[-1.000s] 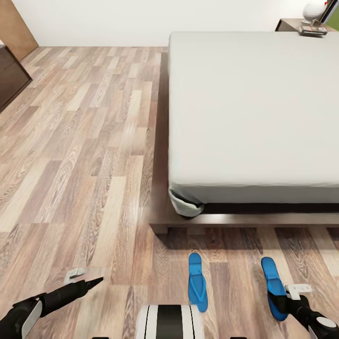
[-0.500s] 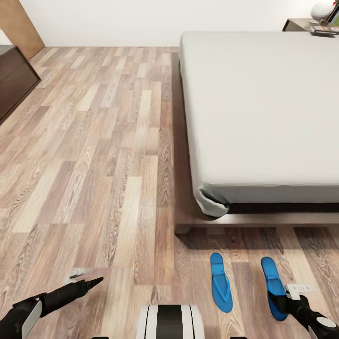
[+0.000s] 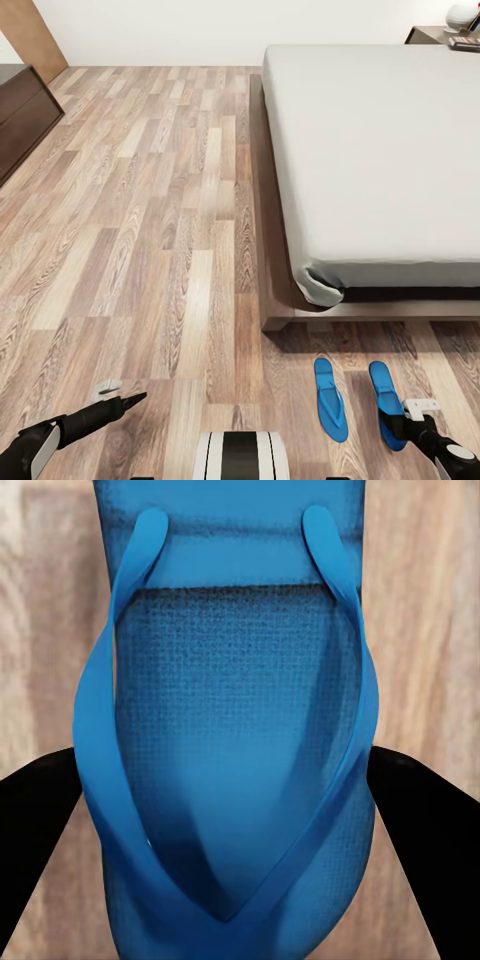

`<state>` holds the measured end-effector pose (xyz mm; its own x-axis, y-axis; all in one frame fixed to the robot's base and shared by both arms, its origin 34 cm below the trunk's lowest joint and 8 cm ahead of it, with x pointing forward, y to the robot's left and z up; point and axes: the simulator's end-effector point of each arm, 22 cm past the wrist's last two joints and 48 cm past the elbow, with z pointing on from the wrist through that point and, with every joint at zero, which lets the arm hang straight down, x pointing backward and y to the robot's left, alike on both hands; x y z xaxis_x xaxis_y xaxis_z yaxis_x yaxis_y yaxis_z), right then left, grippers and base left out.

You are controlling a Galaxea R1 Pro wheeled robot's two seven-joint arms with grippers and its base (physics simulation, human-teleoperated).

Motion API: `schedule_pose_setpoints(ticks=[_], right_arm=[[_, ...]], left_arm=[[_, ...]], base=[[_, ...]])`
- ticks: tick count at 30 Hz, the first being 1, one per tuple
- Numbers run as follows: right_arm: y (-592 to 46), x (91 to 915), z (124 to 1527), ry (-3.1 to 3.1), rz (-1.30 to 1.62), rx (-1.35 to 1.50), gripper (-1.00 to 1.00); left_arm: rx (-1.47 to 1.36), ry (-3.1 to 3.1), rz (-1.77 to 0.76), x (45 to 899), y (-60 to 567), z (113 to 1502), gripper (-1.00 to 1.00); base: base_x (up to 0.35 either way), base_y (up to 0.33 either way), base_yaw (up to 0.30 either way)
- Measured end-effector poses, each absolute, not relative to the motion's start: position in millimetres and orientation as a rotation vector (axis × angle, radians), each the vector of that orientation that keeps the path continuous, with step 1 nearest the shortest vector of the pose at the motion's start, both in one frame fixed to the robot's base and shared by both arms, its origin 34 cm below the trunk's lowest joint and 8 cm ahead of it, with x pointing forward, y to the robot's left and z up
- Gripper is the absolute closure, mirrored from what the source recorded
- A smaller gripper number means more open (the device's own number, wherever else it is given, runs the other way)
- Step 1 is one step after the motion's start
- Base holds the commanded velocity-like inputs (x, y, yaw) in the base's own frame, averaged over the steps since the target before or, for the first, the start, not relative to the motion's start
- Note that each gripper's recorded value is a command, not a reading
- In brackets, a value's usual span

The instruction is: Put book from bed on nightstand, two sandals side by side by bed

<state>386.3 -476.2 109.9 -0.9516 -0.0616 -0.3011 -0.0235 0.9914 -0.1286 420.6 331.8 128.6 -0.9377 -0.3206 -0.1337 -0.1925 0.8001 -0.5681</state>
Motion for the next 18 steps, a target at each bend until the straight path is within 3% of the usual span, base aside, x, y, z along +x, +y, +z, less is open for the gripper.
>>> schedule_pose_setpoints(ticks=[18], right_arm=[[-490, 389, 112, 2.814, -0.269, -0.043, 1.0]], left_arm=[[-0.402, 2.763, -0.845, 420, 326, 127, -1.0]], base=[[0.0, 0.0, 0.0]])
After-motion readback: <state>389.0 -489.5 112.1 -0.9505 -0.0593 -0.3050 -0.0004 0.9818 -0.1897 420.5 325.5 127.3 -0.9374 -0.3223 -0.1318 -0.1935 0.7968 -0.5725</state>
